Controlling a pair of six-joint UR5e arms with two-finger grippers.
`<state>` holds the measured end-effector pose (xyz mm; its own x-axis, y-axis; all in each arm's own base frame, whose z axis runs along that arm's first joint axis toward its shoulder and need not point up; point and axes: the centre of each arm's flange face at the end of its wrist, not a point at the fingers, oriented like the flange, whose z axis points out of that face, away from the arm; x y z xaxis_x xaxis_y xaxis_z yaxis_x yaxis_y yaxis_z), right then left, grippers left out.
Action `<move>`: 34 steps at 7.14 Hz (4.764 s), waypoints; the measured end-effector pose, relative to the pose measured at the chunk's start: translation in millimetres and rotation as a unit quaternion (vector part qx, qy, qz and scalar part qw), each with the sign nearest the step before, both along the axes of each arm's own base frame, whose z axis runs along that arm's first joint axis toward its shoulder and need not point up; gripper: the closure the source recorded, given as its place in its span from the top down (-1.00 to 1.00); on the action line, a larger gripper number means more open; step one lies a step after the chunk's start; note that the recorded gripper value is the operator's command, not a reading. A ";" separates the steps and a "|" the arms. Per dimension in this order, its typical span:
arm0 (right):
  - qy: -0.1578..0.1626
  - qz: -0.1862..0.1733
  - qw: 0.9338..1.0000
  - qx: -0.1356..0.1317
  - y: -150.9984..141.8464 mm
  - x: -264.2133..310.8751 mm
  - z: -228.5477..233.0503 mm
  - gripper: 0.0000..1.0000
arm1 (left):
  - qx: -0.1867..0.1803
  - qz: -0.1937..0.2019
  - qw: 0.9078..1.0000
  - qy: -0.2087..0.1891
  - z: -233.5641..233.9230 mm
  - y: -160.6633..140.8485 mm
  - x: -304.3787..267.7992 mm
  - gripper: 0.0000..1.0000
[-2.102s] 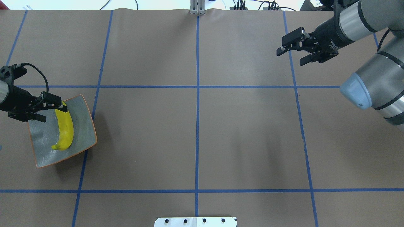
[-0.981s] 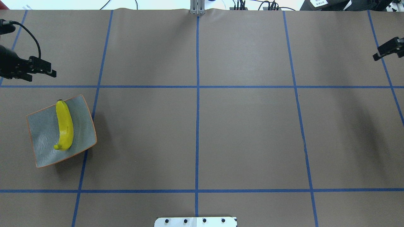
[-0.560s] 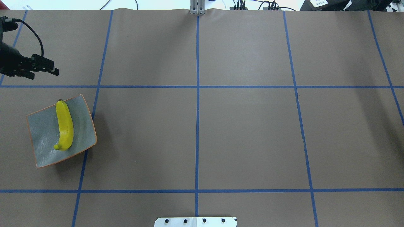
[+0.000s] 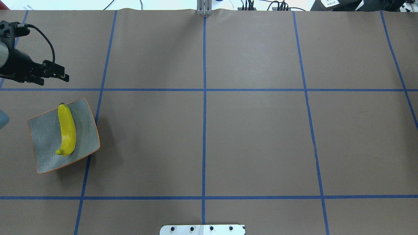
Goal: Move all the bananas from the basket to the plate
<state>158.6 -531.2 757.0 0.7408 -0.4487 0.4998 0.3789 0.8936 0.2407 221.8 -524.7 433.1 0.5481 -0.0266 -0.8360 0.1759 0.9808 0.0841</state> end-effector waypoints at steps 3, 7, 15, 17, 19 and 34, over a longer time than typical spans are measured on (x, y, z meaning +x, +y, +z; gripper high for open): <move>0.008 -0.011 1.000 -0.012 25.2 1.8 72.4 1.00 | 0.006 0.001 1.000 -0.002 -10.1 0.8 18.5 1.00; 0.016 -0.037 0.998 -0.043 33.1 -23.1 105.5 0.97 | 0.010 0.001 1.000 0.001 -15.3 -1.6 20.9 1.00; 0.038 -0.050 0.997 -0.037 18.9 -28.6 98.5 -1.00 | 0.009 0.001 1.000 0.001 -14.5 -1.5 20.0 1.00; 0.034 -0.019 0.999 -0.027 -5.6 7.0 56.1 -1.00 | 0.008 0.002 1.000 0.000 -13.3 -1.7 20.3 1.00; 0.002 0.013 0.999 -0.050 -43.8 33.3 -34.8 -1.00 | 0.007 0.003 1.000 0.000 -11.5 -2.7 21.1 1.00; -0.317 0.169 0.923 -0.141 14.5 -577.9 -592.3 -1.00 | -0.051 0.036 0.971 0.231 -233.2 35.0 122.4 1.00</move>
<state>-419.3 -516.6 164.7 0.3331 -0.0324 0.9423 -0.0698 0.9958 0.0589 344.2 -489.7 199.8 0.1192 -0.0969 -0.9881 0.1018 0.9912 -0.0849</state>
